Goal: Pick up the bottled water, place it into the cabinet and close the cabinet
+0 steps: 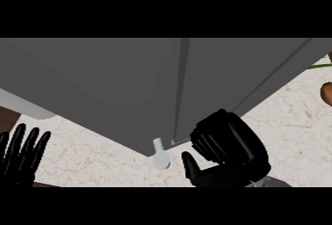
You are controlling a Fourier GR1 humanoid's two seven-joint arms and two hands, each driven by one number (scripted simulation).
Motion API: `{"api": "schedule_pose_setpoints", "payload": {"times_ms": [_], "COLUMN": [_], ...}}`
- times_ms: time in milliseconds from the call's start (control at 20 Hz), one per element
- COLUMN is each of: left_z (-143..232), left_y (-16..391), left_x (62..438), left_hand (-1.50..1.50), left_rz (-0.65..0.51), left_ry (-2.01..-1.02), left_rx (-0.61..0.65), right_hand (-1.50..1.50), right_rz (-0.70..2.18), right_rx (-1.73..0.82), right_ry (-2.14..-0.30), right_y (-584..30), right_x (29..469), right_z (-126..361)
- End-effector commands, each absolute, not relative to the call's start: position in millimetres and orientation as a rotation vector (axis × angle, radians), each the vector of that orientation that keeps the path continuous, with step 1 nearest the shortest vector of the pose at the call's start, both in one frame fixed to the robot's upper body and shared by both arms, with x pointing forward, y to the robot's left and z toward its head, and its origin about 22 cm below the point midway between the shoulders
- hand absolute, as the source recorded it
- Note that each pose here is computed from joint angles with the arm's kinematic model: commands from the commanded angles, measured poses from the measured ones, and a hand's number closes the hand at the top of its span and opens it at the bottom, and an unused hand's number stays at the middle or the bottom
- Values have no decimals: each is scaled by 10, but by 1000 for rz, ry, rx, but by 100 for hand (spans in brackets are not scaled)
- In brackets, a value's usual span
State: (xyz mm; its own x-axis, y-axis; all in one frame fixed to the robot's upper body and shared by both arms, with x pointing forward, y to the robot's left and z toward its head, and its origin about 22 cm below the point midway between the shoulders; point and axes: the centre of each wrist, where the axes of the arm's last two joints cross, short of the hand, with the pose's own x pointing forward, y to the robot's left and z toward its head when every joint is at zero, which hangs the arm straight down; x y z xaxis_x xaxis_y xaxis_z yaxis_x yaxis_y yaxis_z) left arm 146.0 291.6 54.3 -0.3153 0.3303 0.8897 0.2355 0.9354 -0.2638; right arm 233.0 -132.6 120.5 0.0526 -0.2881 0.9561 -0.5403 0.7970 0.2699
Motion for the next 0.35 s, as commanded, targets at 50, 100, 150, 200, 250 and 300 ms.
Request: {"api": "schedule_pose_setpoints", "payload": {"times_ms": [50, 100, 150, 200, 250, 300], "left_z": [518, 523, 585, 515, 515, 517], "left_y": [2964, 2935, 2861, 2906, 2938, 2906], "left_x": [1484, 1441, 1492, 1454, 1473, 1486], "left_hand": [-150, -150, -150, -150, -150, -150], "left_rz": [103, 96, 116, 106, 117, 99], "left_ry": [-1903, -1898, -1907, -1888, -1888, -1904], "left_rx": [-424, -426, -446, -440, -418, -420], "right_hand": [150, 150, 150, 150, 150, 150], "right_rz": [106, 105, 123, 86, 105, 107], "right_rx": [629, 611, 609, 594, 597, 596], "right_ry": [-1532, -1523, -1508, -1502, -1526, -1499], "right_y": [-1105, -998, -917, -887, -789, -722], "right_x": [2971, 3076, 3186, 3293, 3372, 3452], "right_z": [1462, 1430, 1512, 1476, 1592, 1601]}}
